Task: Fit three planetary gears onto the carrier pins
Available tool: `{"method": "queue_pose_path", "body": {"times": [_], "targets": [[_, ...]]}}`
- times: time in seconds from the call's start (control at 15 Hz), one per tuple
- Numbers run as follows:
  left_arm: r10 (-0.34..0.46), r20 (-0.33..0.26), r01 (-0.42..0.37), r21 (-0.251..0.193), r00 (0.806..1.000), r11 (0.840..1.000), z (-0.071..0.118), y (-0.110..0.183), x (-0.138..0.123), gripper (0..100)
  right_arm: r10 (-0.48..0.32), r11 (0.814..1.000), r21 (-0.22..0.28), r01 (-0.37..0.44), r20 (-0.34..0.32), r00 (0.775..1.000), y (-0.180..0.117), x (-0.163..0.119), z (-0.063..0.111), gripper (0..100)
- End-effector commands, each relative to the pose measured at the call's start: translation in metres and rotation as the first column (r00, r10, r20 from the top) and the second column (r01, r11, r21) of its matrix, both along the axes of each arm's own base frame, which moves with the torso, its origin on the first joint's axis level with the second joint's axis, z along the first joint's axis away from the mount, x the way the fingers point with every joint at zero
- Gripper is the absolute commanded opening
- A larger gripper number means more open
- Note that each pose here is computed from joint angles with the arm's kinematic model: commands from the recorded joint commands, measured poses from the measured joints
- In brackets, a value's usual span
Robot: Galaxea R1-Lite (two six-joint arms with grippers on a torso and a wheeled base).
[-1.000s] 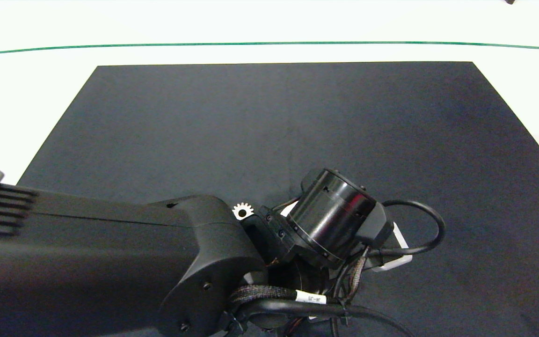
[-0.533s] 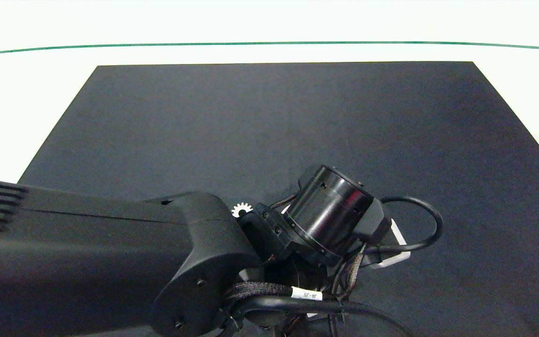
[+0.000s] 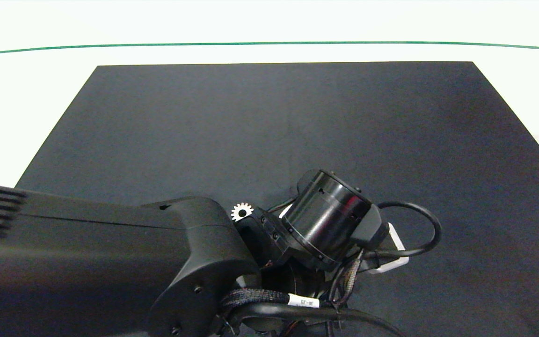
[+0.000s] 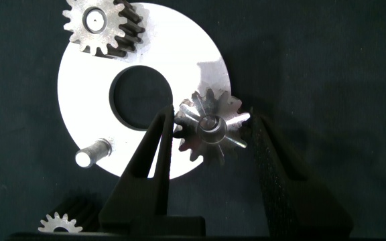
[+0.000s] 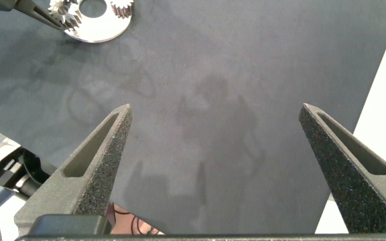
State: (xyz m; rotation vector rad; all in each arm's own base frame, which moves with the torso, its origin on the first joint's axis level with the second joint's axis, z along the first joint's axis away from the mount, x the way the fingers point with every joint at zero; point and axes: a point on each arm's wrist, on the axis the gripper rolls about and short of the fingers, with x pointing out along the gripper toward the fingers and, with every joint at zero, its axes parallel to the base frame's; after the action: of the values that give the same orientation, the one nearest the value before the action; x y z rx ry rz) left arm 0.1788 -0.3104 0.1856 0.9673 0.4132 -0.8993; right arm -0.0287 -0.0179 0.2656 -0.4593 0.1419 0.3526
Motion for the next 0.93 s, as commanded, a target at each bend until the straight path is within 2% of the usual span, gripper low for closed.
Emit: {"method": "queue_pose_path", "body": {"times": [0.07, 0.6, 0.67, 0.93], "targets": [[-0.002, -0.001, 0.002, 0.003, 1.000, 1.000, -0.0036, -0.0013, 0.0001, 10, -0.001, 1.000, -0.004, 0.001, -0.002, 1.000, -0.0001, -0.0001, -0.0004, 100], [-0.003, 0.004, 0.003, -0.002, 1.000, 1.000, -0.0065, -0.0021, 0.0005, 10, 0.001, 1.000, -0.004, -0.001, -0.002, 1.000, -0.0001, -0.0001, -0.0004, 100], [-0.003, 0.004, 0.003, -0.002, 1.000, 1.000, -0.0068, -0.0020, 0.0004, 100, 0.001, 1.000, -0.004, -0.001, -0.002, 1.000, -0.0001, -0.0001, -0.0004, 100], [-0.004, 0.008, 0.004, -0.008, 1.000, 1.000, -0.0052, -0.0023, 0.0006, 100, 0.001, 1.000, -0.004, -0.001, -0.002, 1.000, -0.0001, -0.0001, -0.0004, 100]]}}
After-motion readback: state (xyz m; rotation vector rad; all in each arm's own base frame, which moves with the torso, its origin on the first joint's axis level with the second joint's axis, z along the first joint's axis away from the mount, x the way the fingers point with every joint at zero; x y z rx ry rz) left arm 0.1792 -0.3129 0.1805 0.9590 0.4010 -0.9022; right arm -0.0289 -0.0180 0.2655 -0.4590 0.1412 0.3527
